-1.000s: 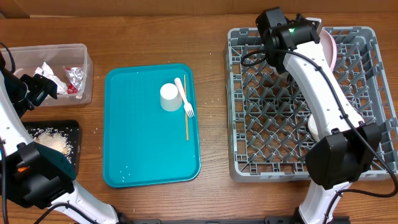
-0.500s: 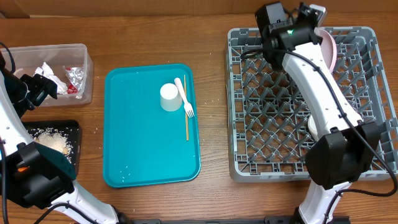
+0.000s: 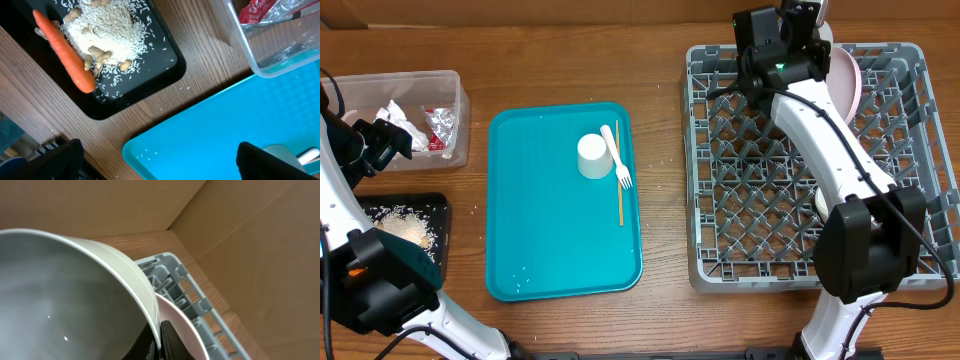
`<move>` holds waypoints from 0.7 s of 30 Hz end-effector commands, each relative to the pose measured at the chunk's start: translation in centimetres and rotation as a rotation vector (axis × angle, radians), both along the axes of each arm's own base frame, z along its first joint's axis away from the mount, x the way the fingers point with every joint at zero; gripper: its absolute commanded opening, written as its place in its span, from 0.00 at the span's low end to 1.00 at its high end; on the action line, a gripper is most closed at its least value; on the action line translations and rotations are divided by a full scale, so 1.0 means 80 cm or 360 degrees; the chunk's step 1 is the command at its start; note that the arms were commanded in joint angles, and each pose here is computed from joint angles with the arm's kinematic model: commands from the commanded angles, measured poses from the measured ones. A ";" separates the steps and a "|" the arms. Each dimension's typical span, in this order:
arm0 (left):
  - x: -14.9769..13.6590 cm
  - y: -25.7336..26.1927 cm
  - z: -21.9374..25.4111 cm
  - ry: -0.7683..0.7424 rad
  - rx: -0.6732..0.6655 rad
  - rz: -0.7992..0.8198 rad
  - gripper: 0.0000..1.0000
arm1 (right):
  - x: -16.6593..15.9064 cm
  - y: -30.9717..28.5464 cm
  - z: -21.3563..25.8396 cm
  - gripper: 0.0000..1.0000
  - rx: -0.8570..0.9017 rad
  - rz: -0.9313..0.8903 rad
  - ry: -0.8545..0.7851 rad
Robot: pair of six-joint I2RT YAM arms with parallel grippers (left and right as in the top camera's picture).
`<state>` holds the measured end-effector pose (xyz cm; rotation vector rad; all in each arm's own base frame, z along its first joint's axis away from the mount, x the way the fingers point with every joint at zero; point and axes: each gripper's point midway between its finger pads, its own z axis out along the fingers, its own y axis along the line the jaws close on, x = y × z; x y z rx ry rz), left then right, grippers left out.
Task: Sort waste into correct bins and load items into the dishwasher rack
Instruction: 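Raise the right gripper to the top edge of the pink plate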
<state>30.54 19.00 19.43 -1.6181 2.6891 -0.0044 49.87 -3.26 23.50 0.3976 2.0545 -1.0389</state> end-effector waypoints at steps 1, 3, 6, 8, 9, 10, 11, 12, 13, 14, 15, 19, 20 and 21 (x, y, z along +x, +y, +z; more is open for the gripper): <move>-0.001 0.002 0.016 -0.0044 0.0052 0.0031 1.00 | -0.011 -0.013 0.012 0.07 -0.0150 0.0021 0.0123; -0.001 0.002 0.016 -0.0044 0.0052 0.0031 1.00 | -0.011 -0.013 0.002 0.09 -0.0182 0.0042 0.0176; -0.001 0.002 0.016 -0.0044 0.0052 0.0031 1.00 | -0.013 -0.013 -0.017 0.11 -0.0225 0.0070 0.0247; -0.001 0.002 0.016 -0.0044 0.0052 0.0031 1.00 | -0.014 -0.014 -0.028 0.11 -0.0256 0.0092 0.0291; -0.001 0.002 0.016 -0.0044 0.0052 0.0031 1.00 | -0.015 -0.014 -0.034 0.11 -0.0265 0.0098 0.0307; -0.001 0.002 0.016 -0.0045 0.0052 0.0031 1.00 | -0.016 -0.014 -0.038 0.11 -0.0268 0.0100 0.0314; -0.001 0.002 0.016 -0.0044 0.0052 0.0031 1.00 | -0.016 -0.014 -0.040 0.11 -0.0271 0.0102 0.0320; -0.001 0.002 0.016 -0.0045 0.0052 0.0031 1.00 | -0.016 -0.014 -0.042 0.11 -0.0271 0.0104 0.0319; -0.001 0.002 0.016 -0.0045 0.0052 0.0031 1.00 | -0.016 -0.014 -0.042 0.11 -0.0271 0.0104 0.0318; -0.001 0.002 0.016 -0.0044 0.0052 0.0031 1.00 | -0.016 -0.013 -0.041 0.11 -0.0270 0.0105 0.0310; -0.001 0.002 0.016 -0.0044 0.0052 0.0031 1.00 | -0.015 -0.012 -0.040 0.11 -0.0278 0.0111 0.0313; -0.001 0.002 0.016 -0.0044 0.0052 0.0031 1.00 | -0.012 -0.007 -0.027 0.10 -0.0348 0.0095 0.0281; -0.001 0.002 0.016 -0.0044 0.0052 0.0031 1.00 | -0.011 -0.004 -0.025 0.10 -0.0355 0.0106 0.0281; -0.001 0.002 0.016 -0.0045 0.0052 0.0031 1.00 | -0.011 0.000 -0.024 0.10 -0.0364 0.0116 0.0280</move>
